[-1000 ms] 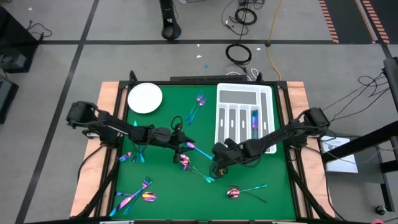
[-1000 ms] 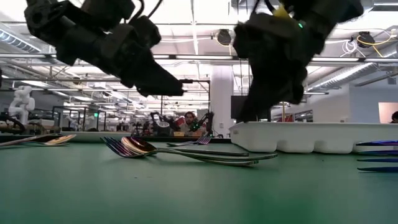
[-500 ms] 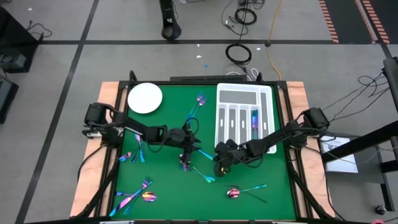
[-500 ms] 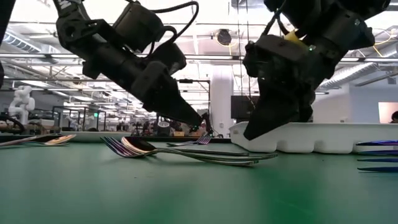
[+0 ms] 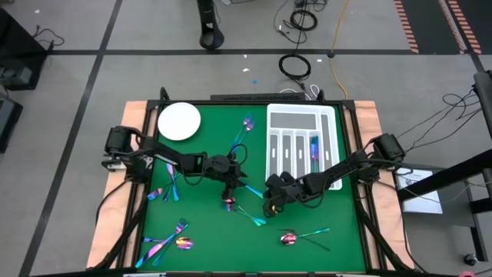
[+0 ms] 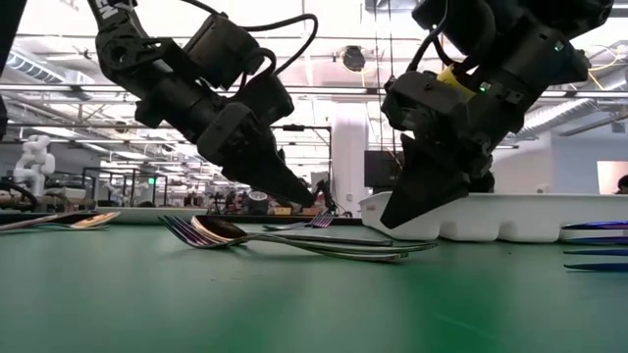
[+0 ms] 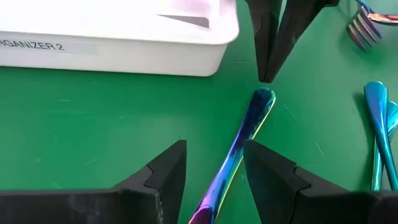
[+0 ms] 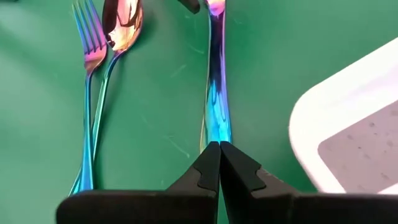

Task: Sort silverware
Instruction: Put the blue knife into the white cutlery tray

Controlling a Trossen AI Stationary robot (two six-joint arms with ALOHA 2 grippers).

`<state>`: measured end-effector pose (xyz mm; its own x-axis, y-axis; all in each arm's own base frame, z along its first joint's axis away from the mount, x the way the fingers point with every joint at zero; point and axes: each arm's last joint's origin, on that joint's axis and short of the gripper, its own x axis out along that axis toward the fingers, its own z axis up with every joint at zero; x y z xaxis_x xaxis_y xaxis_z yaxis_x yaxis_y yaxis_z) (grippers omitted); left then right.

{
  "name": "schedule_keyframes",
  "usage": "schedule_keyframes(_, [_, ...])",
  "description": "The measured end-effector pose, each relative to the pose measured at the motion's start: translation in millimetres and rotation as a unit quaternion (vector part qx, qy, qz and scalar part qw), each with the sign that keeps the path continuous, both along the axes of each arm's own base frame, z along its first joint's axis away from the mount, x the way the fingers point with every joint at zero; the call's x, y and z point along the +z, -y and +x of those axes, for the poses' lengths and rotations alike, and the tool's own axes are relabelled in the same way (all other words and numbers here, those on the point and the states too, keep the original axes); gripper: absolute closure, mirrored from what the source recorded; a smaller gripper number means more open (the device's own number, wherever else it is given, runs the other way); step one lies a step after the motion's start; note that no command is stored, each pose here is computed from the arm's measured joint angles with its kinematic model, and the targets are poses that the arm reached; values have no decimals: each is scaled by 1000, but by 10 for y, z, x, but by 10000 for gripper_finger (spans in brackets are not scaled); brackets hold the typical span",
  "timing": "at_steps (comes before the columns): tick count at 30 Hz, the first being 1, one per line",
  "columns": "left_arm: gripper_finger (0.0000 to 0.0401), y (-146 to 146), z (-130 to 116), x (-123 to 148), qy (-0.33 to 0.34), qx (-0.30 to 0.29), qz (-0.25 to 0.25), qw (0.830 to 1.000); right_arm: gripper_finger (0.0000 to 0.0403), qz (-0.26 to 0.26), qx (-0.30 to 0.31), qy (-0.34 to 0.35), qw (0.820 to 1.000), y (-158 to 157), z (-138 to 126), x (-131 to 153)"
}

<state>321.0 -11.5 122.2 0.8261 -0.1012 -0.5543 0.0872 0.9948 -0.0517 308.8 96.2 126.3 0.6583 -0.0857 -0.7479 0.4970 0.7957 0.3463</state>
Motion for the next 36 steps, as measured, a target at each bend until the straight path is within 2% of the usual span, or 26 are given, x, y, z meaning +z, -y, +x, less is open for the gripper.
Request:
schedule_keyframes(6, [239,-8,3,3,2,1,0,1000,403,-54,10,14,998,-41,99,154])
schedule_keyframes(10, [239,-7,3,4,3,1,0,1000,403,-81,5,-12,997,-67,187,348])
schedule_keyframes(13, [239,-8,3,4,3,1,0,1000,403,-98,-28,-28,994,-125,232,546])
schedule_keyframes(16, [239,-8,3,4,2,2,-1,1000,403,-77,-74,-59,993,-185,190,650])
schedule_keyframes(22, [239,-8,3,4,2,2,-1,1000,403,8,-163,-19,986,-377,104,502])
schedule_keyframes(30, [239,-8,3,5,2,3,-4,1000,403,-6,-210,-2,978,-485,178,5])
schedule_keyframes(36, [239,-7,3,6,3,0,-2,1000,403,-28,-226,4,974,-513,174,-78])
